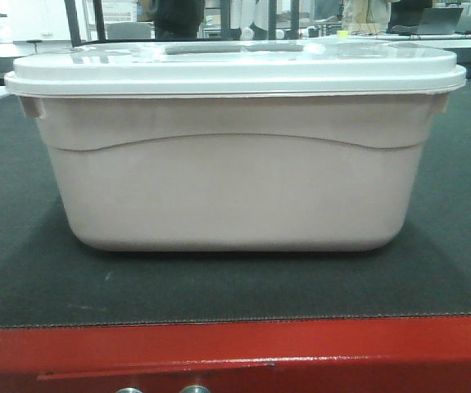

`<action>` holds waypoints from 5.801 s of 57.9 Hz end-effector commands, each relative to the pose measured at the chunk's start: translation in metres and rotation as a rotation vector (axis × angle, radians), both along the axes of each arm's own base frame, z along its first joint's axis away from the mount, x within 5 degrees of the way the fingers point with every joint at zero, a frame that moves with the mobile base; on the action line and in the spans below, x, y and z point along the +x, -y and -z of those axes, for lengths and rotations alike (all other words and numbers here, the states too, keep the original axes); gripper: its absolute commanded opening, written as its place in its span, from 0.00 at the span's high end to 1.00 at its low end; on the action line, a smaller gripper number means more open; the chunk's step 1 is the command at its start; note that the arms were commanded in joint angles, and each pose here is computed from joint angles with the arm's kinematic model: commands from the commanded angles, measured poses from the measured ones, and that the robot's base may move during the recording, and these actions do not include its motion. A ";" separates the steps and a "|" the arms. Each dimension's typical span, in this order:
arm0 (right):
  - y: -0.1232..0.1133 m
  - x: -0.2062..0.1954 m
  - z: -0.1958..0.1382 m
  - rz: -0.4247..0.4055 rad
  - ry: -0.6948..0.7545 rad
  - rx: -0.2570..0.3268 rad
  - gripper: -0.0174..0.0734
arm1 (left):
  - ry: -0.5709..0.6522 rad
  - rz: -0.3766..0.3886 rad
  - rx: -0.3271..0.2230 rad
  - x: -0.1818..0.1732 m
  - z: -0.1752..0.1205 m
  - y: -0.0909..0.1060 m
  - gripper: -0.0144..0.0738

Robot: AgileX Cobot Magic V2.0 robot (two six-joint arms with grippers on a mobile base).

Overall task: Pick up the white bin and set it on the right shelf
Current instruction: 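Move both grippers toward the ends of the white-lidded pink bin, then close both grippers on the lid rims at the bin's two ends, then lift the pink bin off the workbench with both grippers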

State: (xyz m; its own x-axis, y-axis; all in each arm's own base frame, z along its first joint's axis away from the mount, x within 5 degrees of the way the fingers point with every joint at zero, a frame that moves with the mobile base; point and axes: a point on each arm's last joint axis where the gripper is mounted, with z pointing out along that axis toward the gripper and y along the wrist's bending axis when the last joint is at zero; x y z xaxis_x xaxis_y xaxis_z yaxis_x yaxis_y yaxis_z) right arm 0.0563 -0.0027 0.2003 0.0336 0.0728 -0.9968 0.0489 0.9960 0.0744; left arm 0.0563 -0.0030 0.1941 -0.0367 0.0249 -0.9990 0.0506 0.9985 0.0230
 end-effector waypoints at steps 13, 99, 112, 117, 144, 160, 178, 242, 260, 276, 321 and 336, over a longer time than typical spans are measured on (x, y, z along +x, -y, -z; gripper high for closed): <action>0.001 -0.002 -0.009 0.008 0.099 -0.010 0.73 | 0.092 -0.008 -0.010 0.000 -0.006 -0.001 0.97; 0.002 -0.003 -0.168 0.010 0.392 0.031 0.49 | 0.130 0.067 -0.102 0.019 -0.181 0.006 0.50; 0.001 0.032 -0.183 -0.011 0.171 0.041 0.10 | -0.168 0.194 -0.231 0.052 -0.187 0.024 0.48; 0.000 0.044 -0.188 -0.028 0.045 0.046 0.12 | -0.324 0.234 -0.245 0.066 -0.192 0.032 0.48; -0.012 0.124 -0.232 -0.210 -0.458 0.299 0.12 | -0.614 0.318 -0.233 0.155 -0.224 0.022 0.48; 0.009 0.172 -0.213 -0.413 -0.608 0.441 0.12 | -0.645 0.571 -0.447 0.194 -0.203 -0.003 0.48; 0.034 0.220 -0.167 -0.814 -0.592 0.720 0.12 | -0.724 0.778 -0.630 0.236 -0.164 -0.007 0.48; -0.002 0.243 -0.086 -0.907 -0.605 0.977 0.12 | -0.749 0.826 -0.999 0.249 -0.107 0.035 0.48; -0.007 0.250 -0.073 -0.915 -0.645 1.014 0.12 | -0.774 0.800 -1.052 0.260 -0.093 0.042 0.48; -0.007 0.252 -0.070 -0.922 -0.651 1.028 0.12 | -0.831 0.848 -1.140 0.269 -0.074 0.043 0.48; -0.008 0.250 -0.073 -0.951 -0.640 1.043 0.60 | -0.867 0.891 -1.128 0.267 -0.072 0.068 0.51; -0.009 0.249 -0.076 -0.957 -0.632 1.033 0.74 | -0.873 0.933 -1.135 0.265 -0.075 0.069 0.82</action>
State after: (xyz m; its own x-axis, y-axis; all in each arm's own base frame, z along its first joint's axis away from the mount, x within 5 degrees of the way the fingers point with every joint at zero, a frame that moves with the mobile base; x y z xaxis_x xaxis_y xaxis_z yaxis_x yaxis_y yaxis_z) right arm 0.3168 -0.0036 0.2418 -0.8021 0.5277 -0.2796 -0.1007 0.3420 0.9343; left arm 0.3313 -0.0646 0.2388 -0.9105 -0.3688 -0.1868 0.0905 0.2631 -0.9605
